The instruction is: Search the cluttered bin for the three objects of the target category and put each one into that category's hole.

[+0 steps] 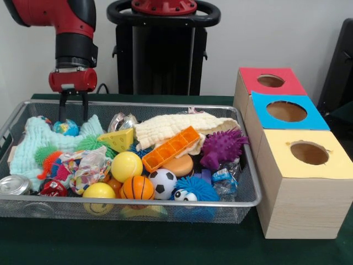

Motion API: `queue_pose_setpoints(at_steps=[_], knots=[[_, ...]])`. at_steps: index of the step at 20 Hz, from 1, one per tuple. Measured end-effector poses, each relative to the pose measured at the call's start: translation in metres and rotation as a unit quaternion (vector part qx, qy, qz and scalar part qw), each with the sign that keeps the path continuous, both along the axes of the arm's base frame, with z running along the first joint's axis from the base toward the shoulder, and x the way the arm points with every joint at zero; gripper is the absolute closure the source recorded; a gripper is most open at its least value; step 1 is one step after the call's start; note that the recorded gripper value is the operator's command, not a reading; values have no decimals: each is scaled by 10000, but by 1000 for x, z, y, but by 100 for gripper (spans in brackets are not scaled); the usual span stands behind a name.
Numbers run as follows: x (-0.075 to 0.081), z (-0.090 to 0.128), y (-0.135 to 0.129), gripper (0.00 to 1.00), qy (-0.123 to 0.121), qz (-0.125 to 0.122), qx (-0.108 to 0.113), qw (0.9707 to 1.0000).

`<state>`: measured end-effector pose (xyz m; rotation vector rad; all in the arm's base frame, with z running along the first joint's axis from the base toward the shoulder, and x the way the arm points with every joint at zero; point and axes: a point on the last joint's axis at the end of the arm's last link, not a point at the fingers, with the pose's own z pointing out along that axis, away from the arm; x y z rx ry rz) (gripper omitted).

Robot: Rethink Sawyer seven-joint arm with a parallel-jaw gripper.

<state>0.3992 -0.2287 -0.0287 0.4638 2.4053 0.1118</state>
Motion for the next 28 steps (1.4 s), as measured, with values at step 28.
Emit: queue_pose_setpoints(at_steps=[28], knots=[[36, -42, 45, 0, -270, 274, 168, 9991]])
